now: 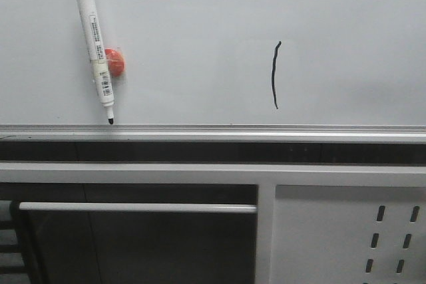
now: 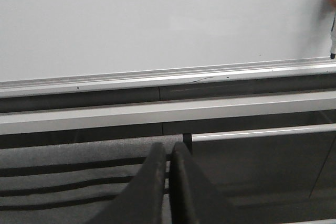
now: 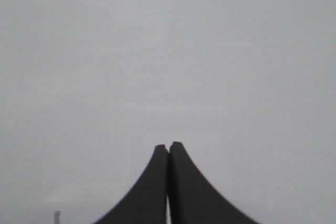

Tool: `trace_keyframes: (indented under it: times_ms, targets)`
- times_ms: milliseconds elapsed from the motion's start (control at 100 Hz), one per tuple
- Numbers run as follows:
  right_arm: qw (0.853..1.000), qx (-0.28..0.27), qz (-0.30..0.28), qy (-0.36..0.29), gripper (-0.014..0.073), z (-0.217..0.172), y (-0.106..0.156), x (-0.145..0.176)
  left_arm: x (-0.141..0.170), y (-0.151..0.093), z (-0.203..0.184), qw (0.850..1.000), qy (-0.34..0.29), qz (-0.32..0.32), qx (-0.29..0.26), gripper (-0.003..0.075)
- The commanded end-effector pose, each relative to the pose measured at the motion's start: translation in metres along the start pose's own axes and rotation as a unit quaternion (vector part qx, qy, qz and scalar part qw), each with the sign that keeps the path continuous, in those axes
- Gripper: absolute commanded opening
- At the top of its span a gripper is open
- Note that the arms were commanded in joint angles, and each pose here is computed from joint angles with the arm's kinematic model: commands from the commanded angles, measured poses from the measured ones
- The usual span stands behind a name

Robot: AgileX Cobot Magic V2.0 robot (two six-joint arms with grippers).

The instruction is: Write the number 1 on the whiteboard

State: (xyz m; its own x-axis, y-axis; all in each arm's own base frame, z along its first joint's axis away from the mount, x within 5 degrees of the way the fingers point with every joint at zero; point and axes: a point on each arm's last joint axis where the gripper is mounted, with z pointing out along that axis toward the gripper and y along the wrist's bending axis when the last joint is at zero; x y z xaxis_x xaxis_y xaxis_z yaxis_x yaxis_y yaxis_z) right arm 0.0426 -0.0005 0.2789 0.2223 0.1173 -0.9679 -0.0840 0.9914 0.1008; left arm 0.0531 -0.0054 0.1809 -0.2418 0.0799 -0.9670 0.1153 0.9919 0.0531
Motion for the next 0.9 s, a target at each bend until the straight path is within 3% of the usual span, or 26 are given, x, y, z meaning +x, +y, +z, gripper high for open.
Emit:
trace_keyframes:
  times_ms: [0,290,520,670,890]
  targets:
    - [0.999,0.023,-0.031,0.035,-0.0079,-0.002,-0.004,0.002,0.001,0.0,0.0,1.0,-0.03,-0.003,-0.003,-0.0018]
    - [0.99,0.069,-0.051,0.112,-0.0079,-0.005,-0.013,0.022,0.001,0.0,0.0,1.0,-0.03,-0.003,-0.003,-0.0018]
    - [0.99,0.011,-0.073,0.12,-0.0079,-0.004,-0.006,0.051,0.001,0.0,0.0,1.0,-0.03,-0.003,-0.003,-0.0018]
    - [0.983,-0.026,-0.118,0.139,-0.0079,-0.007,-0.002,0.067,0.001,0.0,0.0,1.0,-0.03,-0.003,-0.003,-0.0018]
    - [0.981,0.045,-0.124,0.141,-0.0079,-0.007,-0.009,0.069,0.001,0.0,0.0,1.0,-0.03,-0.003,-0.003,-0.0018]
